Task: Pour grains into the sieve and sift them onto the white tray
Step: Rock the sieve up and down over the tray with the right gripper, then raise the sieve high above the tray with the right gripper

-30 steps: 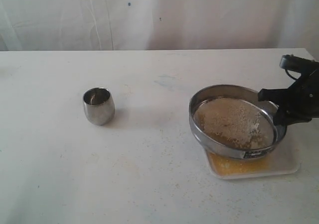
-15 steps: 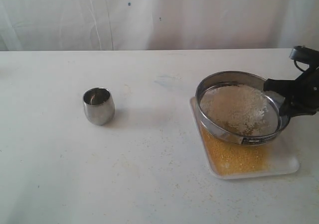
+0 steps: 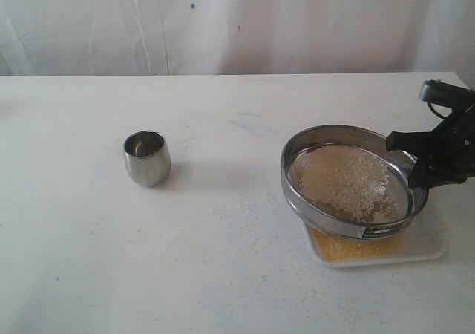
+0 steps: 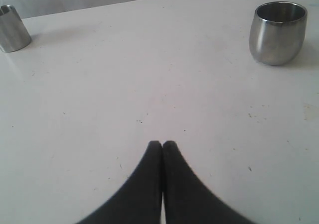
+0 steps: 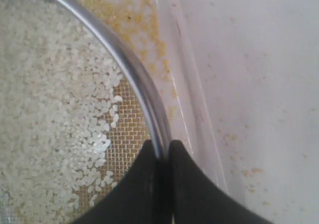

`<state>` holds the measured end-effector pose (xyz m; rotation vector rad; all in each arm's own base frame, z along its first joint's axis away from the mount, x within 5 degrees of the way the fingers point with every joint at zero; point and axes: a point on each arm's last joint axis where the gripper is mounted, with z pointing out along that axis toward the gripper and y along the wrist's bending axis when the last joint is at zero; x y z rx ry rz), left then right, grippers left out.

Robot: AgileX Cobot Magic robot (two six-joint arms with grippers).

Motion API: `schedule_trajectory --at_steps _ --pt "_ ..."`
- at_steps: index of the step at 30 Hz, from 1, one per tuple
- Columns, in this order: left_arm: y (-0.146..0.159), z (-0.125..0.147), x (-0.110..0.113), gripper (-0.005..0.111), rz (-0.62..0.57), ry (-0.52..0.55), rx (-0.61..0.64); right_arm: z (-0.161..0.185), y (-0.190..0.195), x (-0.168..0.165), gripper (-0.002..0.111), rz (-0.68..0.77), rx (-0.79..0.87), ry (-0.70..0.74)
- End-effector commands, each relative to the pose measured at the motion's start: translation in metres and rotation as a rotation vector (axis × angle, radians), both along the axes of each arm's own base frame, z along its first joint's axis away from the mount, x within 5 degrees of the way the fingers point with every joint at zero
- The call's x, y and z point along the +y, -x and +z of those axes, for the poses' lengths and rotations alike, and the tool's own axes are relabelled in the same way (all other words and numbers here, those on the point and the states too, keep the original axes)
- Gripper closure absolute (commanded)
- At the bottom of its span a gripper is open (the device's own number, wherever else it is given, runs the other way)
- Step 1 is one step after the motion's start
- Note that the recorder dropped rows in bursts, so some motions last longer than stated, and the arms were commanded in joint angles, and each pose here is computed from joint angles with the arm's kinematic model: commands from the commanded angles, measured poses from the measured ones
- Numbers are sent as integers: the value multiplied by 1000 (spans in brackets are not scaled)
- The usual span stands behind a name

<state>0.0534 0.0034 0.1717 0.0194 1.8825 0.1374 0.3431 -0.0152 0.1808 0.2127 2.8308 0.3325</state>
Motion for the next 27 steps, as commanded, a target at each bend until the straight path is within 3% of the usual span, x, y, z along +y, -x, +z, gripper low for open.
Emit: schedule_trajectory --at_steps 1,4,10,16,27 --pt "0 -1 -1 107 -5 9 4 13 -6 -2 108 -71 -103 -10" --pt "0 -1 -1 107 -5 9 4 13 1 0 108 -35 -130 17" --pt "0 -1 -1 107 -5 9 4 13 15 -7 108 -131 -332 100" --pt "0 -1 -1 107 -5 9 4 12 31 -11 108 -202 -430 137" --pt "0 -1 -1 107 -5 9 4 58 40 -12 108 -255 -621 133"
